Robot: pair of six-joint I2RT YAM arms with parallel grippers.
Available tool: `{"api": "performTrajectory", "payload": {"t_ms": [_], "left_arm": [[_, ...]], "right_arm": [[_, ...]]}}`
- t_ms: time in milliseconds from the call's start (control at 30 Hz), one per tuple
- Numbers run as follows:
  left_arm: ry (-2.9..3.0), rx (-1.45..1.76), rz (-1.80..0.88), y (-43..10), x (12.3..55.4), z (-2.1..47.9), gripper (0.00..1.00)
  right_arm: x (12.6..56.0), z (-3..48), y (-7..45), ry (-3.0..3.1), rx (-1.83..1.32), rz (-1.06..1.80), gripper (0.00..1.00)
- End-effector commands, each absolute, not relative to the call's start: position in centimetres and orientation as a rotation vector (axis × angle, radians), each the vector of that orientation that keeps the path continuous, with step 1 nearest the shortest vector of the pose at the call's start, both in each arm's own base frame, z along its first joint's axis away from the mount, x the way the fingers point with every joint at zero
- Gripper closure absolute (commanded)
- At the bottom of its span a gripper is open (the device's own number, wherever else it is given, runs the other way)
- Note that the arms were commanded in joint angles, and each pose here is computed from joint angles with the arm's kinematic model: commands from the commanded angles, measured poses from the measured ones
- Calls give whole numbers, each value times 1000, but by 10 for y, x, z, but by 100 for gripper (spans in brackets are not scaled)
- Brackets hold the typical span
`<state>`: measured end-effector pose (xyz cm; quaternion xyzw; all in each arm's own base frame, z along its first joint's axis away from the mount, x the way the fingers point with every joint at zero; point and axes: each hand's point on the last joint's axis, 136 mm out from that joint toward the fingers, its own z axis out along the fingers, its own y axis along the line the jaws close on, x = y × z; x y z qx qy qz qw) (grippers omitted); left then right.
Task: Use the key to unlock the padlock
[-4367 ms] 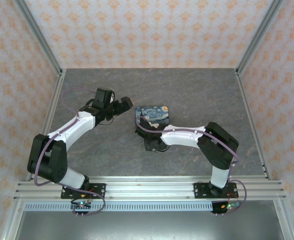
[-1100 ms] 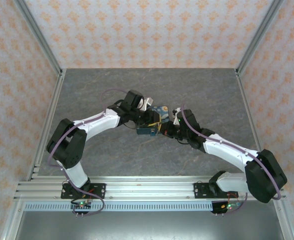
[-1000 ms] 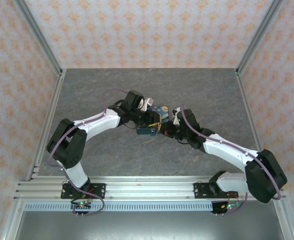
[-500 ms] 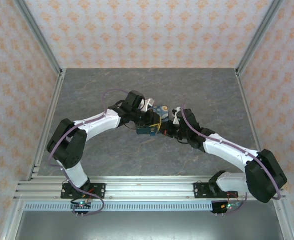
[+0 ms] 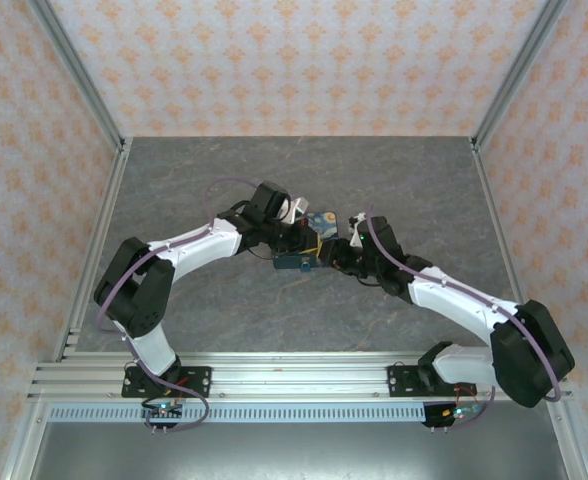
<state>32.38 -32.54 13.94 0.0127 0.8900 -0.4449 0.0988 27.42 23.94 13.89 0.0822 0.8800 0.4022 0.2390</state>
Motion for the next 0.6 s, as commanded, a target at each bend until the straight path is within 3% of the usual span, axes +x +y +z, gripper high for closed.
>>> {"api": "performTrajectory", "payload": {"t_ms": [0,267,567], "left_arm": [[2564,60,-1301,-328,339,159,100],[2377,93,-1320,-331,382,212,100],[2167,85,-1304,-324,433,265,100]], "right_arm": [[290,185,224,2238,303,1177,49],[329,227,201,2012,453,1303,44],[375,270,215,1828,459,1415,44]]}}
